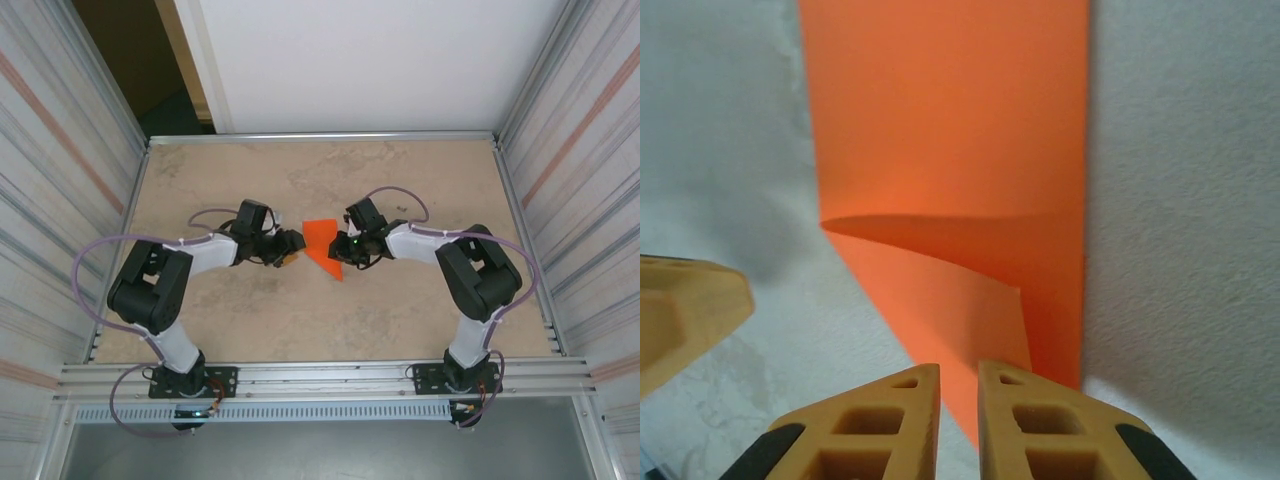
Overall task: Fold a paper plane with a square sheet of paper (pick it up from the middle)
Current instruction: Third fold the triangle at the center of the table, then fourth fold the wing at the center of the table.
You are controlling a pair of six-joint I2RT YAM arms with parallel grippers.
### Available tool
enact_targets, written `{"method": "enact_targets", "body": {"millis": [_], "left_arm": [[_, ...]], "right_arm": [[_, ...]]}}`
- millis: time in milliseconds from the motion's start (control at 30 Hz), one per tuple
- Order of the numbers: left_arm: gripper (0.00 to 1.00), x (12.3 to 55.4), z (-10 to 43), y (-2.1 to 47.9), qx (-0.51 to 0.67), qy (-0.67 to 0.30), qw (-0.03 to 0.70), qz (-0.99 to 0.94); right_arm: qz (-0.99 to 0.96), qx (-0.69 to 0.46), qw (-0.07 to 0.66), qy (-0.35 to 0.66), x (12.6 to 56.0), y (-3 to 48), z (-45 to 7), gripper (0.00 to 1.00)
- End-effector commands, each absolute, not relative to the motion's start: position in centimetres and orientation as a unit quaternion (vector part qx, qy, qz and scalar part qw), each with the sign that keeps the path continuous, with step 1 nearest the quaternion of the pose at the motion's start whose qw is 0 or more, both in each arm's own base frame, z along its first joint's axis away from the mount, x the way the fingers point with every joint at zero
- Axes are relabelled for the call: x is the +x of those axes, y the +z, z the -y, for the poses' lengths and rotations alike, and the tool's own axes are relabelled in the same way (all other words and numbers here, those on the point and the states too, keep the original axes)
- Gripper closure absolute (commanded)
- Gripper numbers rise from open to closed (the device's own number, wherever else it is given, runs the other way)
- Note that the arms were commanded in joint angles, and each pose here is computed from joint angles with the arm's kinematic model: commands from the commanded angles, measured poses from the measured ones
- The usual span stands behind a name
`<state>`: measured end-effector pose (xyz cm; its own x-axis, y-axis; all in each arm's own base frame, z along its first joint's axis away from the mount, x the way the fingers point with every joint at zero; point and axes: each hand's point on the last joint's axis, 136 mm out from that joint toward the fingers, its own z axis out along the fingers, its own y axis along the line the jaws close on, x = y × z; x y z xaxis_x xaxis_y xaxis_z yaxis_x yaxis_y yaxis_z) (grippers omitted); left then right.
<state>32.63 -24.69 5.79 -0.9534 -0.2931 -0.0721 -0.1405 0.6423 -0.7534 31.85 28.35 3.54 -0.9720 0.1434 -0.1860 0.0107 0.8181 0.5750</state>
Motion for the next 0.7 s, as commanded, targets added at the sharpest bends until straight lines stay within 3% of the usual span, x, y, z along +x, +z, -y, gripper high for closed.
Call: {"method": "enact_targets", "body": {"millis": [0,267,500,667], "left_arm": [[0.53,33.0,25.5,6.0,-0.119,-0.425,0.085,-0.893],[0.53,33.3,26.4,5.1,-0.115,-0.43,0.07,-0.893],[0.65,34.2,27.4,5.0,-0.108,-0.442,0.061,-0.888],[0.62,34.3,26.7,4.2,-0.125,-0.417,0.058,-0.899]], "right_arm": [[-0.95,0.063,0.095,0.29,32.3,2.7,-27.9,0.82],[-0.957,0.074,0.061,0.275,31.3,0.5,-27.1,0.8],[-0.958,0.075,0.055,0.271,30.9,0.0,-26.6,0.81],[-0.959,0.075,0.057,0.266,31.0,-0.2,-26.4,0.81]]}}
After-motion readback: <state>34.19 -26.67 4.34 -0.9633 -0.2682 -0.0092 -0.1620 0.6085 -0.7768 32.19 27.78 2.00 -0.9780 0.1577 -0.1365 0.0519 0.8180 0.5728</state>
